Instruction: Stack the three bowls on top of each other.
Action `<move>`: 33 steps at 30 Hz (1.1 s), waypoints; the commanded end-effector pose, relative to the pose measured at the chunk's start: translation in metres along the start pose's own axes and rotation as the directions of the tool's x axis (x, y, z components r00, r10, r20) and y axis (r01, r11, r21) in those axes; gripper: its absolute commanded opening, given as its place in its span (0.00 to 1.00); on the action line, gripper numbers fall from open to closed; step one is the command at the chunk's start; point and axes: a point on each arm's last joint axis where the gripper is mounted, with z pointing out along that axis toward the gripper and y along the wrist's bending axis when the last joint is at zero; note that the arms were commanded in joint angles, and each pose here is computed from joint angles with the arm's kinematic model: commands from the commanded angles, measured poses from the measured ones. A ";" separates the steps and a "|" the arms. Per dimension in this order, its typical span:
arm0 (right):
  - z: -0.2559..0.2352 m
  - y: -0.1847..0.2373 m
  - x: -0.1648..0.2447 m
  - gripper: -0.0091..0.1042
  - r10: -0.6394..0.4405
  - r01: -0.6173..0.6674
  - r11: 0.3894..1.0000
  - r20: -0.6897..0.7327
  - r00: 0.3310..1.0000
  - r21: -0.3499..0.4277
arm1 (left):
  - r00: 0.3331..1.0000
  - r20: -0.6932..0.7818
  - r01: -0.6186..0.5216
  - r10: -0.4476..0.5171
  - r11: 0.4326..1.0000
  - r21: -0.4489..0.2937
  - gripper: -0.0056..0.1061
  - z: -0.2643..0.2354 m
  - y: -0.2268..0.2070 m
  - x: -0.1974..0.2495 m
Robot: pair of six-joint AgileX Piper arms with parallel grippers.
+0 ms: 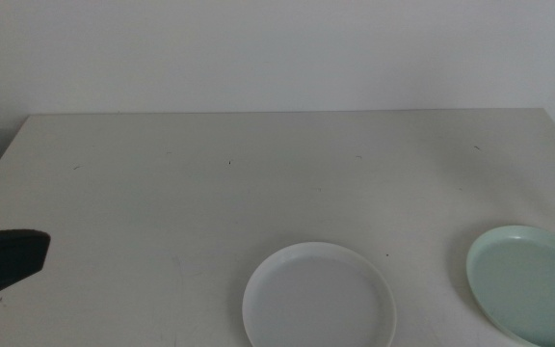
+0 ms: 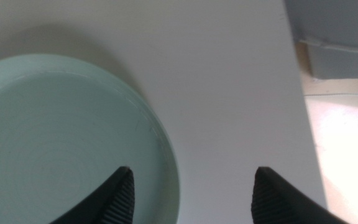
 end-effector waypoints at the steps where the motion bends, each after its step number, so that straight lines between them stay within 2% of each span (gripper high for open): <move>1: -0.002 -0.001 -0.009 0.50 -0.020 0.021 1.000 0.051 0.998 -0.012 | 0.996 0.087 0.006 -0.006 1.000 0.002 0.88 -0.006 0.000 -0.011; 9: 0.032 -0.005 -0.013 0.47 -0.011 0.011 1.000 -0.013 1.000 -0.025 | 0.996 0.087 0.006 -0.006 1.000 0.002 0.88 -0.006 0.000 -0.011; 22: 0.072 0.010 -0.012 0.38 -0.065 0.060 0.997 -0.120 0.991 -0.048 | 0.996 0.087 0.006 -0.006 1.000 0.002 0.88 -0.006 0.000 -0.011; 25: 0.076 0.011 -0.012 0.31 -0.074 0.068 0.997 -0.132 0.988 -0.046 | 0.996 0.087 0.006 -0.006 1.000 0.002 0.88 -0.006 0.000 -0.011; 29: 0.076 0.011 -0.011 0.09 -0.070 0.065 0.997 -0.136 0.988 -0.044 | 0.996 0.087 0.006 -0.007 1.000 0.002 0.88 -0.006 0.000 -0.011; 33: 0.070 0.012 -0.010 0.07 -0.061 0.054 0.997 -0.144 0.988 -0.048 | 0.996 0.087 0.005 -0.005 1.000 0.002 0.88 -0.006 0.000 -0.011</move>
